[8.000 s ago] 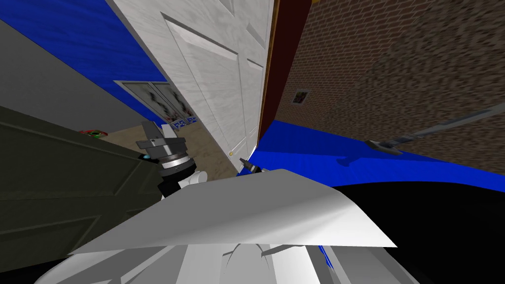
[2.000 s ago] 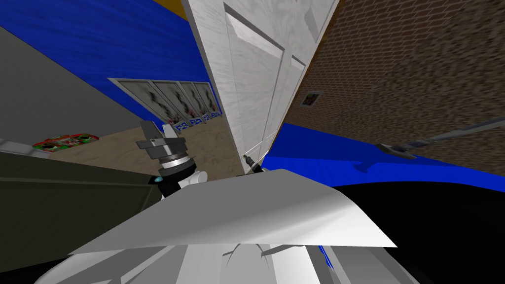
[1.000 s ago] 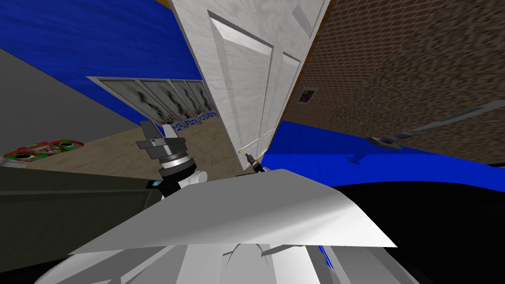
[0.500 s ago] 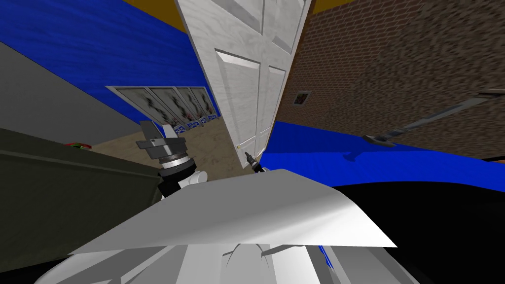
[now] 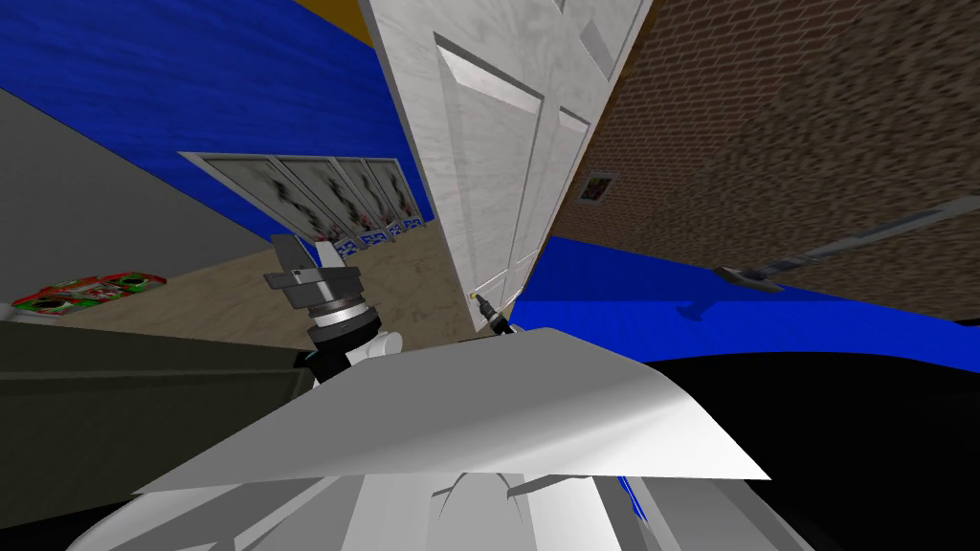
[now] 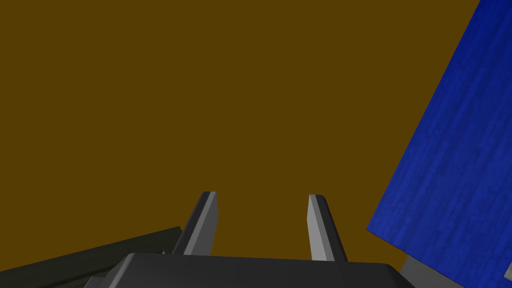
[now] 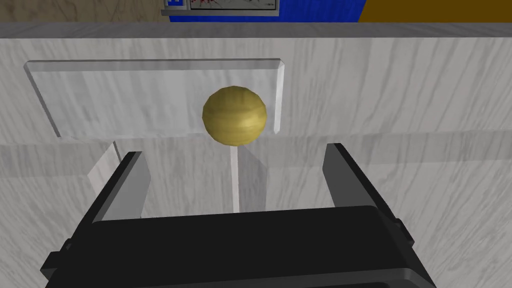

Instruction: Push the door open

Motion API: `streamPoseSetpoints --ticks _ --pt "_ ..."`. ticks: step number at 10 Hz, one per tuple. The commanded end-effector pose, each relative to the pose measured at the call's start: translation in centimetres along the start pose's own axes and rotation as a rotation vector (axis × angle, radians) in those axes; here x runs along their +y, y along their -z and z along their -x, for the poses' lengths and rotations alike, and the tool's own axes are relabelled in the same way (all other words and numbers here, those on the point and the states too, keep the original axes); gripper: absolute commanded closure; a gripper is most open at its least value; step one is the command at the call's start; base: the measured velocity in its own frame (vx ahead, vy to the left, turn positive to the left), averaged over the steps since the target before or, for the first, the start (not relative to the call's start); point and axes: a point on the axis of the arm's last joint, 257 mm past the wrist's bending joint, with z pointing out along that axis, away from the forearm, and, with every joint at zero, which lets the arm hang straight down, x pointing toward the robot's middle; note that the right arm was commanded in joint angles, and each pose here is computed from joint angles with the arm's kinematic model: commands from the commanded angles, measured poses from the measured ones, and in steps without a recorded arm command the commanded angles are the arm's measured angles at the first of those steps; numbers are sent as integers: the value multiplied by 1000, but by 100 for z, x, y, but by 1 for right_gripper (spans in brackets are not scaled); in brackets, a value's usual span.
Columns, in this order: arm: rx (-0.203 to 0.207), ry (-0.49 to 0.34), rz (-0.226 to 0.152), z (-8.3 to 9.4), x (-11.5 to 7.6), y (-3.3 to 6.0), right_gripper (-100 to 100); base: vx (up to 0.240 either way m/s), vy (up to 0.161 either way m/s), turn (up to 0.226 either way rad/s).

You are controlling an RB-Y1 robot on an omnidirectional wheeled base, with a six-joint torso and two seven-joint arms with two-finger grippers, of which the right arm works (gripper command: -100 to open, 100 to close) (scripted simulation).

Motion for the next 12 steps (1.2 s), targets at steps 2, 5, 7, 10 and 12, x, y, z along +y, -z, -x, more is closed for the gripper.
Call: streamPoseSetpoints --ticks 2,5,7,10,12 --pt "-6 -4 8 -9 17 -13 -100 182 110 19" --pt "-5 -3 5 -5 11 -10 100 10 7 2" --pt "-5 -3 5 -5 11 -10 100 -16 -12 0" --pt "-27 7 -5 121 -28 17 100 23 15 -9" --pt "-46 13 -8 221 -37 26 100 117 85 -42"
